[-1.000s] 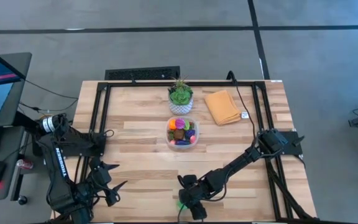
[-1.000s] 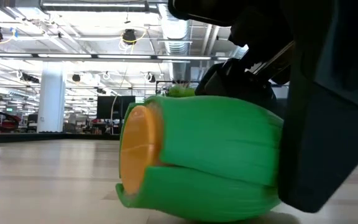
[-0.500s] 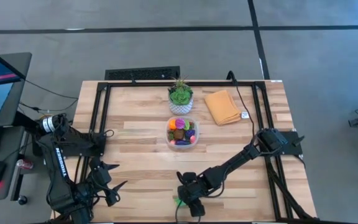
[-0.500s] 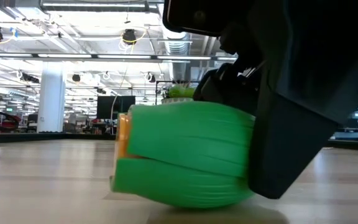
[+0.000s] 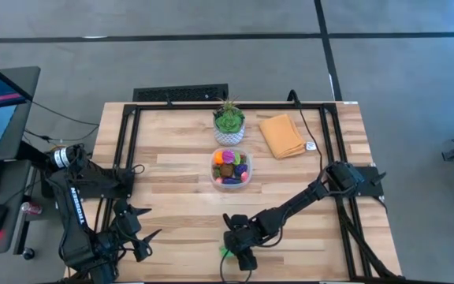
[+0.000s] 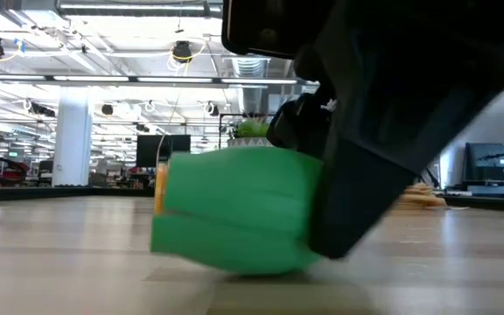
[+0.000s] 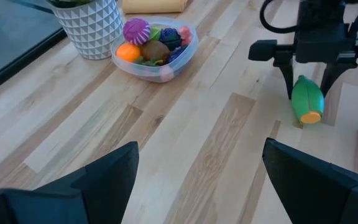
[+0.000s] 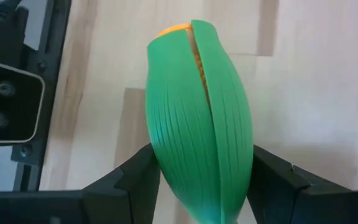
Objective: Pick and placing Produce into tupperware
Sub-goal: Put the green corn into the transparent bin
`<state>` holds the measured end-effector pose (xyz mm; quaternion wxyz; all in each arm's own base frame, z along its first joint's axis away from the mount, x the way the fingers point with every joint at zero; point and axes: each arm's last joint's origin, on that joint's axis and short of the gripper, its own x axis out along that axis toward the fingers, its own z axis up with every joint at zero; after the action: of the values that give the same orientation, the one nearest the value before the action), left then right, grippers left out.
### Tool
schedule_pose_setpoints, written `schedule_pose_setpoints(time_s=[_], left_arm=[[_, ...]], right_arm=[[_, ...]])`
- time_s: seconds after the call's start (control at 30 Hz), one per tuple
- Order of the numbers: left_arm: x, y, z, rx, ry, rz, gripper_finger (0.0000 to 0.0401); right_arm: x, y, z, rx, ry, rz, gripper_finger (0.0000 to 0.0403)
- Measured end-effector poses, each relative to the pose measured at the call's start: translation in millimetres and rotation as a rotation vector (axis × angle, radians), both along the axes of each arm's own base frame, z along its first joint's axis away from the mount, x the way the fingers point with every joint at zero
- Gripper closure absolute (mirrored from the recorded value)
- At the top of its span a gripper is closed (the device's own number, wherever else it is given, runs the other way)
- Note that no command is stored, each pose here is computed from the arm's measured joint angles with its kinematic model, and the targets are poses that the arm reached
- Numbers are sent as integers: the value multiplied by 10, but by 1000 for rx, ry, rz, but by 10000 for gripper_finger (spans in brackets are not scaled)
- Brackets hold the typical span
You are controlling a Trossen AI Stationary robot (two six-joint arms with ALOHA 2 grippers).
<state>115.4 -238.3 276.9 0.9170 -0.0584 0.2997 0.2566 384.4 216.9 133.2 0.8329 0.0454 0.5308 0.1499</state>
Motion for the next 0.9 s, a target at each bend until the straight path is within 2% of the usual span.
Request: schedule_pose_setpoints(time_s=[0.43, 0.9], left_arm=[[0, 0, 1, 1, -3, -1, 67], [2, -1, 1, 6, -4, -5, 67]], right_arm=[[84, -135, 222, 41, -69, -57, 181], [99, -308, 623, 5, -203, -142, 181]])
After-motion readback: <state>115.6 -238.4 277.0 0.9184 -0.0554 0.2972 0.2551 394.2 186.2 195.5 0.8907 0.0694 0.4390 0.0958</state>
